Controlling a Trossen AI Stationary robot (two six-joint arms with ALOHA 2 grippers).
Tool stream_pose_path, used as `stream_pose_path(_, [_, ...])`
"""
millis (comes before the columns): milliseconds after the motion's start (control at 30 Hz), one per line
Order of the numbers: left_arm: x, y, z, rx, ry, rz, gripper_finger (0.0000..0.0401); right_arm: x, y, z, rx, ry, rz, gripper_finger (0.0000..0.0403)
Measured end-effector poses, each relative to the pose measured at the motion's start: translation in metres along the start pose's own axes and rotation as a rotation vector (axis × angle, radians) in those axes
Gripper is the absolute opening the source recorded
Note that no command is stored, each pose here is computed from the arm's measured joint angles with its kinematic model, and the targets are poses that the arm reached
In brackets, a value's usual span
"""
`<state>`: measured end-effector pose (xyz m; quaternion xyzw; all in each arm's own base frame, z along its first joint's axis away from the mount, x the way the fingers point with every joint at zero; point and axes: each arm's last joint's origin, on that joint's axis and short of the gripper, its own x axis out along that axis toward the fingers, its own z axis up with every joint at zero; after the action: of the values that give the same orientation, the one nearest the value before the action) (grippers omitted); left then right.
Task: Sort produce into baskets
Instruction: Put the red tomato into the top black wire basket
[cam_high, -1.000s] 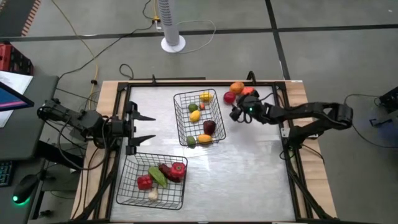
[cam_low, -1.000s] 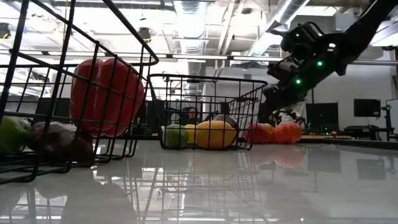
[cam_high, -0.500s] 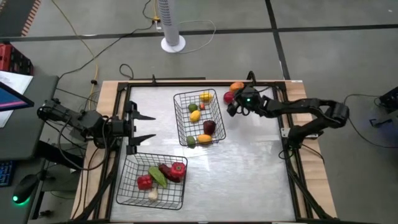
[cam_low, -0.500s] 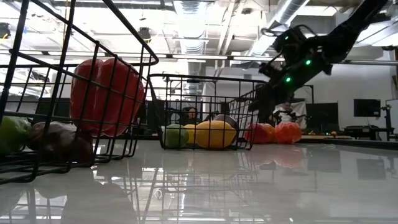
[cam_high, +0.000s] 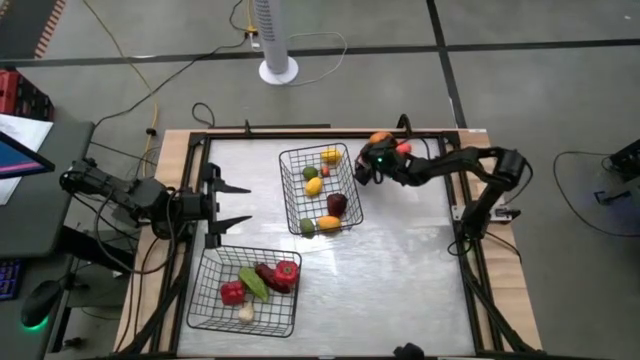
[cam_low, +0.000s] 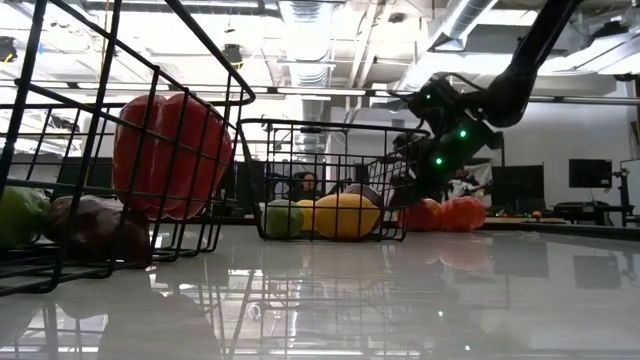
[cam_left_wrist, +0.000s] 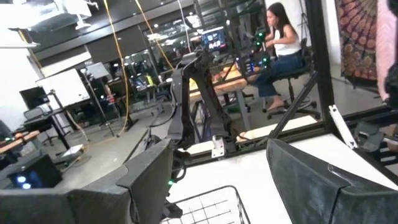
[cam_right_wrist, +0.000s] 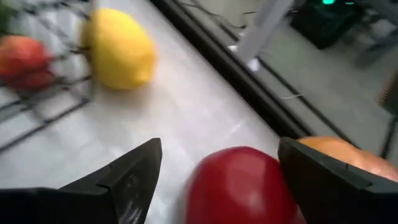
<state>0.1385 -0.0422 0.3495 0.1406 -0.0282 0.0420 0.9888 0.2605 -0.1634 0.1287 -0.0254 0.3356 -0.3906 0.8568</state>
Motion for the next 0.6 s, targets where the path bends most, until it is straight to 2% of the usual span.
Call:
stream_pose_path(100, [0.000,0.000,0.000,-0.002,0.003,0.007,0.0249,0.004,0.001,-0.006,-0.011,0.033,-0.037,0.0330])
stream_pose_path(300, [0.000,0.001,-0.001,-0.001,0.011,0.025,0.0249,0.001,0.012,-0.007,-0.022,0.040,-0.038,0.0302])
stream_pose_path(433, [0.000,0.001,-0.001,-0.006,0.012,0.026,0.0249,-0.004,0.019,-0.007,-0.041,0.042,-0.088,0.0296])
stream_pose_path(600, [0.000,0.001,-0.001,-0.025,0.019,0.023,0.0249,-0.015,0.029,-0.003,-0.065,0.029,-0.063,0.0294])
